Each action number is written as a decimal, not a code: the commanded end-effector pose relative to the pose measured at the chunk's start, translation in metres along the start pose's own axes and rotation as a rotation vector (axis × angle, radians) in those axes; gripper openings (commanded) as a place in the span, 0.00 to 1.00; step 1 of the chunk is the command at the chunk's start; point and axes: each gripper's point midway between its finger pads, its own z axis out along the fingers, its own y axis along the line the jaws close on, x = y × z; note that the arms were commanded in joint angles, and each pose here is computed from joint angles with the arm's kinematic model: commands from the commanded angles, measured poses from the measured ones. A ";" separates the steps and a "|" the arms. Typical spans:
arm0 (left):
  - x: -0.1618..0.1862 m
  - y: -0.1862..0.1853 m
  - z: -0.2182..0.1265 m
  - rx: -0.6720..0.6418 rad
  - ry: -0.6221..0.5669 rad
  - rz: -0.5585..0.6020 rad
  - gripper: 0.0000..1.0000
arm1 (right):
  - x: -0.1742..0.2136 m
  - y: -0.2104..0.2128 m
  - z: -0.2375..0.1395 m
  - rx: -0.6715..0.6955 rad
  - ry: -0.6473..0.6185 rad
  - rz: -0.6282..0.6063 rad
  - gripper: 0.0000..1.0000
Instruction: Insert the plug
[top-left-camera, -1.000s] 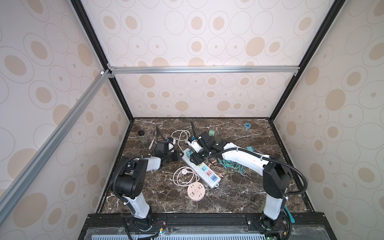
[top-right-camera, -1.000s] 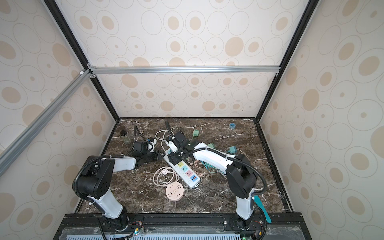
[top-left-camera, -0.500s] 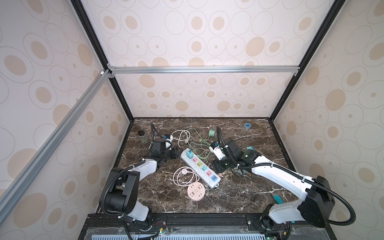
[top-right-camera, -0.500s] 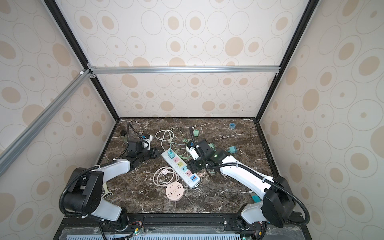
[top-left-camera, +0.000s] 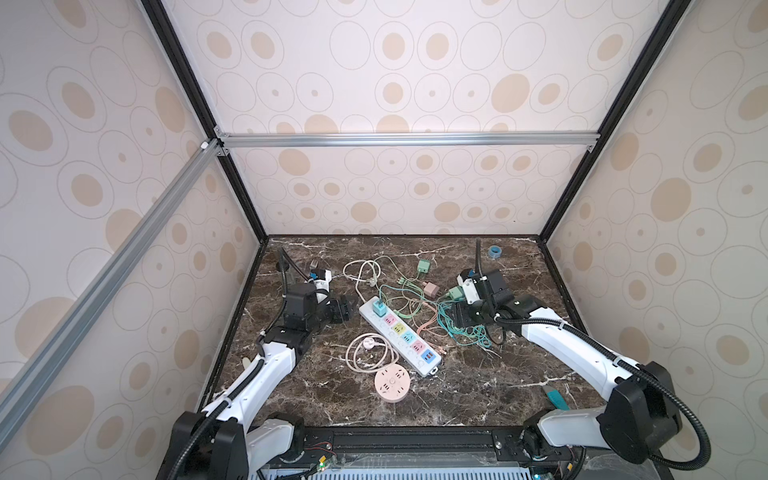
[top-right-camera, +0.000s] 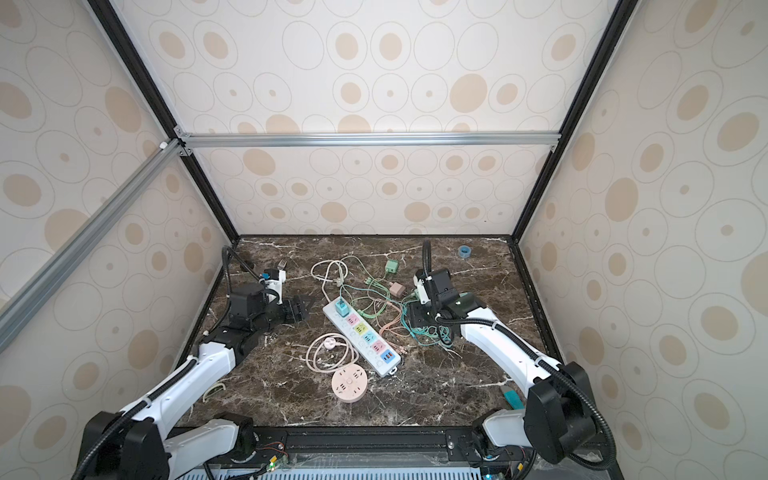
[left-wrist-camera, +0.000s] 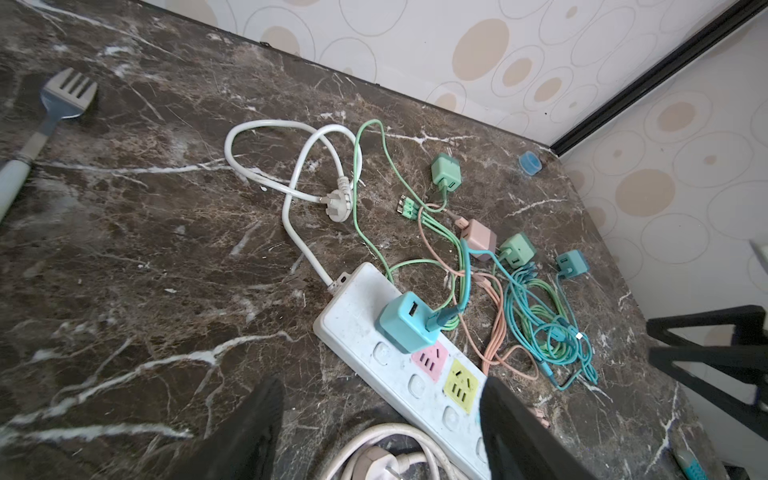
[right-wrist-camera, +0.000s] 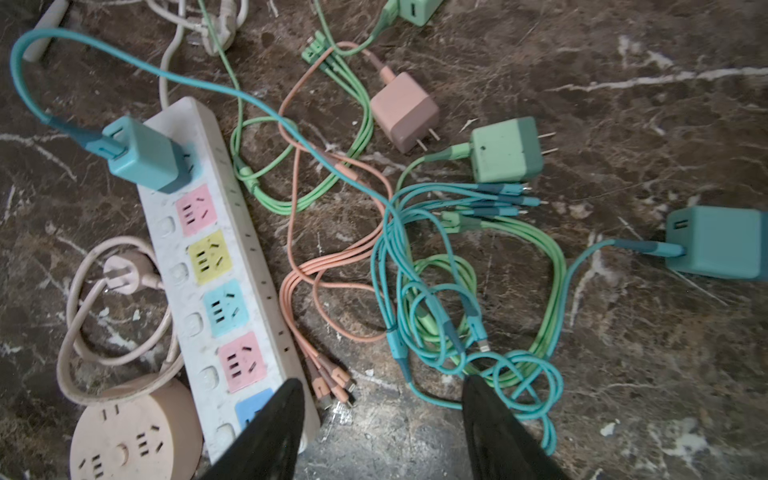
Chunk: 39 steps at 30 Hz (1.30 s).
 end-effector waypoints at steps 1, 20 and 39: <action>0.004 0.007 -0.011 -0.054 0.037 0.012 0.76 | -0.002 -0.022 0.006 0.065 -0.017 0.068 0.64; 0.016 -0.004 -0.041 -0.006 -0.011 0.032 0.80 | 0.000 -0.154 0.033 0.319 -0.004 0.506 0.66; 0.010 -0.019 -0.058 0.060 -0.073 0.044 0.84 | -0.009 -0.189 0.077 0.393 0.008 0.737 0.73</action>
